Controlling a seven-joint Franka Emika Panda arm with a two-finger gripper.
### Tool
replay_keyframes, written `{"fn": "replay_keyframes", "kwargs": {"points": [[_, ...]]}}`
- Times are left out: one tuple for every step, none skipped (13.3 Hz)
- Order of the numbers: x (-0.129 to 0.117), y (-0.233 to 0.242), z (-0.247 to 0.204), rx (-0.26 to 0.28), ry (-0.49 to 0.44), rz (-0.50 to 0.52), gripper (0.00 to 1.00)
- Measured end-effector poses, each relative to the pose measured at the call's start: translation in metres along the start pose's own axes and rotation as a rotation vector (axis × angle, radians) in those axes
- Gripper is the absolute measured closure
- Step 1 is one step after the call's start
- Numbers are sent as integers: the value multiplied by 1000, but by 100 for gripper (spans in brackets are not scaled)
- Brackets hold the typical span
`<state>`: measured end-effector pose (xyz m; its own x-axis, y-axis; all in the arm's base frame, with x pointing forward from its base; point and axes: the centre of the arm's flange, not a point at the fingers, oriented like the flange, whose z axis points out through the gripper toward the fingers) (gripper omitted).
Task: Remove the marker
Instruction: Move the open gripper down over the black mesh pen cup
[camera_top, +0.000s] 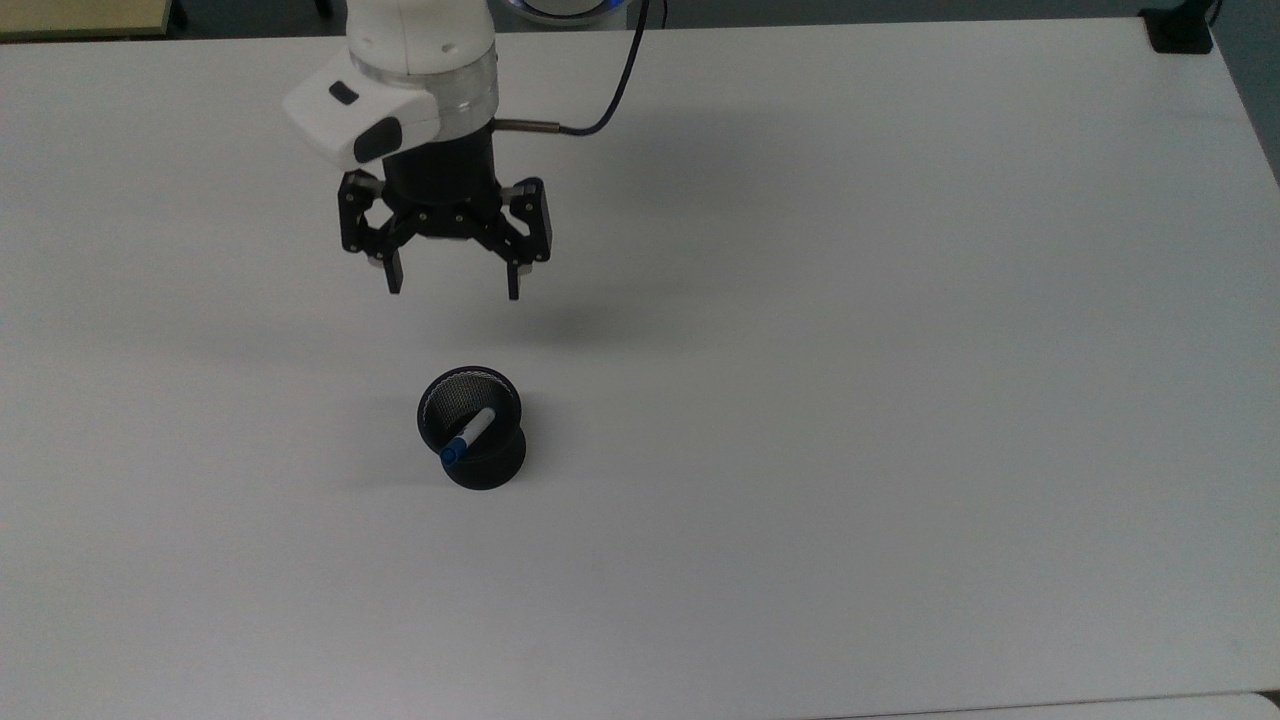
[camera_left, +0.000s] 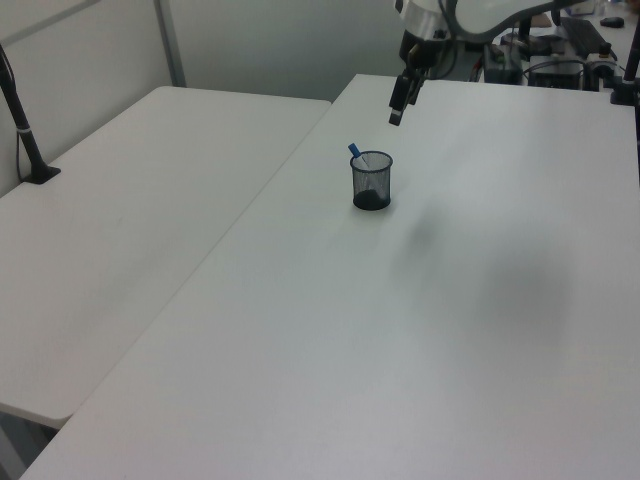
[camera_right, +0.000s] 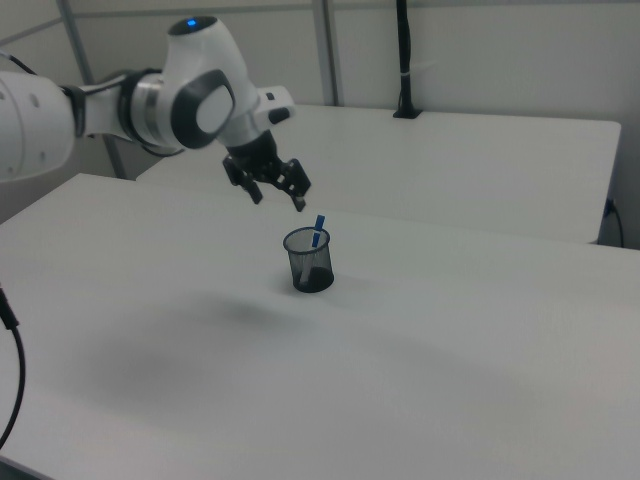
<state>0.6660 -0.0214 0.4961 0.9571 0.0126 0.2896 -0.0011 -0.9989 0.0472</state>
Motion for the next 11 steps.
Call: {"fn": "replay_keyframes", "kwargs": {"points": [[4,5,11,-4,25,6,0],[8,11,24,-9,52,14,0],[11,14,32,-12,78,22,0],[14,16,39,-14,107,35,0],[17,18,46,-15,141,47,0],[20,18,54,-17,169,58,0],[22,17,61,-20,186,70,0],[23,17,67,-25,202,80,1],[24,16,79,-34,223,91,2],[25,15,87,-37,236,100,6],[25,13,94,-39,249,111,6]]}}
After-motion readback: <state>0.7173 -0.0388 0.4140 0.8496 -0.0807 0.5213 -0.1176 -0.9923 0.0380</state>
